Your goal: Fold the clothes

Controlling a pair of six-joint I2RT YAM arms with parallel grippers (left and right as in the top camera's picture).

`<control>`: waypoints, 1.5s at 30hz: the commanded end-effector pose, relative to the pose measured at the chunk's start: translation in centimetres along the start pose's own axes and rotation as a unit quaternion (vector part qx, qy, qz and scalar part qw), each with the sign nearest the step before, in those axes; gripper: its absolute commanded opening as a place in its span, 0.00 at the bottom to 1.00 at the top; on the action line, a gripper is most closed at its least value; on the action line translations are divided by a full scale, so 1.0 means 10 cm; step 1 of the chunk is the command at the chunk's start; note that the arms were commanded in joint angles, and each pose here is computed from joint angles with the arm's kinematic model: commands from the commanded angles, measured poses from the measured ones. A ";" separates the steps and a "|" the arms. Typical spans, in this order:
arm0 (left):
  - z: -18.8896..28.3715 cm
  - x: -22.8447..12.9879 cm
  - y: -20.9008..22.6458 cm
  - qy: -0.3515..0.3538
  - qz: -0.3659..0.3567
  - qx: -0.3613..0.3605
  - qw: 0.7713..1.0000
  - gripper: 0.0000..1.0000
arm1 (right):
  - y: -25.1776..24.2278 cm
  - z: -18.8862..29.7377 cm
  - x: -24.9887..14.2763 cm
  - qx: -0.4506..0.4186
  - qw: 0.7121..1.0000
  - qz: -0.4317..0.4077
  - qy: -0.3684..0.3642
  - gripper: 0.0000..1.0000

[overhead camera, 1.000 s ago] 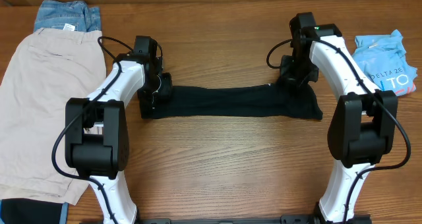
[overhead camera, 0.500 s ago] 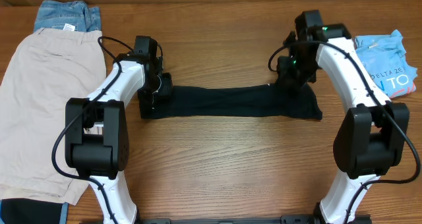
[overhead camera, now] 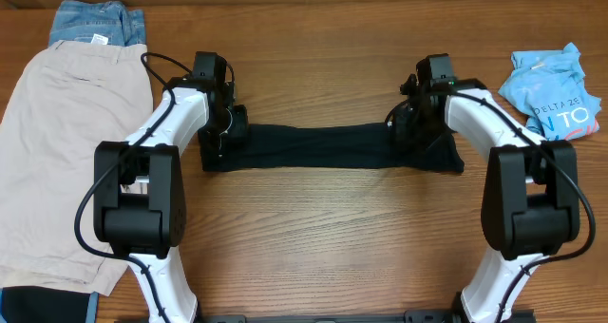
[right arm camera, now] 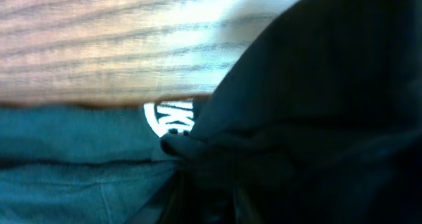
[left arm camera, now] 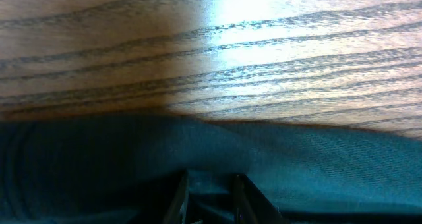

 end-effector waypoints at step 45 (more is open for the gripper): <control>-0.02 -0.26 0.32 0.071 0.075 -0.077 0.992 0.19 | -0.34 -0.16 -0.22 -0.110 0.991 -0.076 0.022 0.43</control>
Point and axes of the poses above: each gripper's point midway between its finger pads, its own z axis back along the fingers, its own y axis along the line the jaws close on, x = y × z, the point moved 8 cm from there along z, back along the fingers, and after that the axes turned 1 degree about z, right-handed, at the moved point
